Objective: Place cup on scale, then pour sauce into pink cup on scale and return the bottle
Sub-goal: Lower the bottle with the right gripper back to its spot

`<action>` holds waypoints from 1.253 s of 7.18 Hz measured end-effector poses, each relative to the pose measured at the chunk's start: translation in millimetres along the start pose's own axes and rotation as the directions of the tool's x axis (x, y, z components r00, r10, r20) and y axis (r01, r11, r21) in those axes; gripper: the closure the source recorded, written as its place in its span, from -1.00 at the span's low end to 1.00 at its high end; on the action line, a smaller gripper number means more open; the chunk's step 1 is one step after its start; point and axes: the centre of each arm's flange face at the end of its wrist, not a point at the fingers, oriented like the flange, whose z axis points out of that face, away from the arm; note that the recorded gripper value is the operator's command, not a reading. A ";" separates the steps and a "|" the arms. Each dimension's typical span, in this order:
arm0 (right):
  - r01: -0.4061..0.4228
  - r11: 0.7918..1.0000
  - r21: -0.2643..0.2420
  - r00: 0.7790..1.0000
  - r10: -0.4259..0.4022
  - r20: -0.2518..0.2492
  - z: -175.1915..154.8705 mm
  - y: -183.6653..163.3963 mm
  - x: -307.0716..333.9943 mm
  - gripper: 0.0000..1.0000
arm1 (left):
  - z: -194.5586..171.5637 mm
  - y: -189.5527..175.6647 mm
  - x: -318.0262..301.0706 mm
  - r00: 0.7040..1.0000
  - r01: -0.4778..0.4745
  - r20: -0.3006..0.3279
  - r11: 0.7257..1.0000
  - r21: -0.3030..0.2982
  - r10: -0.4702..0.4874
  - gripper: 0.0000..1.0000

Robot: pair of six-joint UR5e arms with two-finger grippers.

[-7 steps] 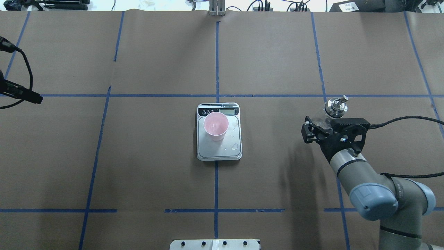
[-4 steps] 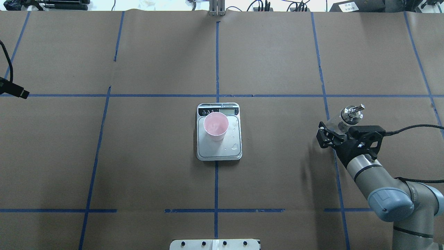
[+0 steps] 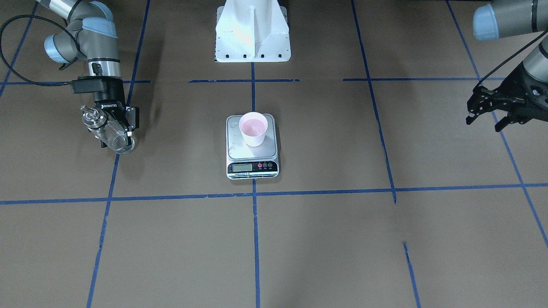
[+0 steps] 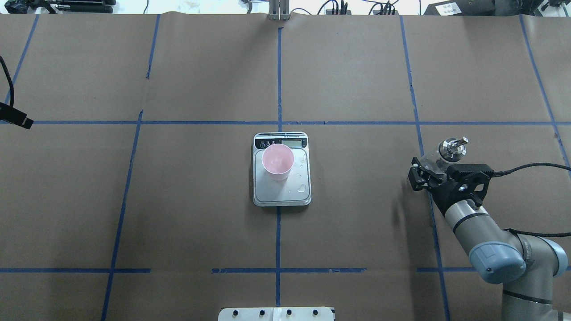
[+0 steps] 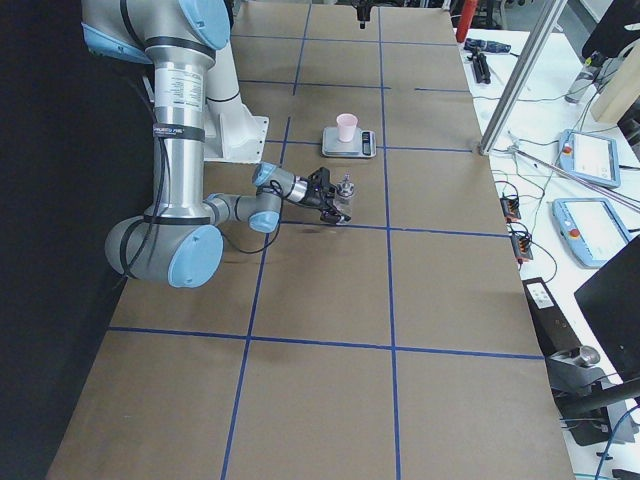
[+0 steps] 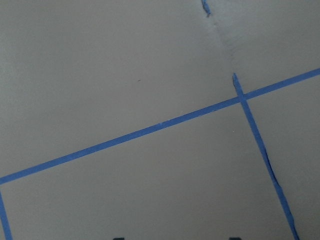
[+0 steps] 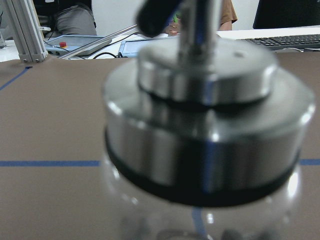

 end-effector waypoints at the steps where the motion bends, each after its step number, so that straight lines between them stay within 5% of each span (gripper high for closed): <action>1: 0.009 1.000 0.004 1.000 -0.009 -0.006 1.8 2.8 0.4 1.00 | 0.5 -0.1 -0.6 1.000 0.001 0.000 1.000 -0.001 -0.001 -0.52; 2: 0.017 1.000 0.006 1.000 -0.017 -0.010 3.3 5.1 0.7 0.98 | -0.1 -0.2 -0.4 1.000 0.000 0.000 1.000 0.001 0.000 -0.52; 3: 0.024 1.000 0.005 1.000 -0.024 -0.013 4.4 7.0 1.4 0.16 | -1.5 -0.4 0.1 1.000 -0.002 0.000 1.000 0.003 0.002 -0.52; 4: 0.026 1.000 0.005 1.000 -0.026 -0.012 5.1 7.6 -0.2 -0.99 | -2.6 -0.5 0.6 1.000 -0.003 -0.001 1.000 0.005 0.003 -0.52; 9: 0.035 0.999 0.008 0.999 -0.035 -0.007 5.0 17.5 -7.6 -1.00 | -3.6 -1.0 1.1 1.000 0.001 -0.001 1.000 0.007 -0.001 -0.52</action>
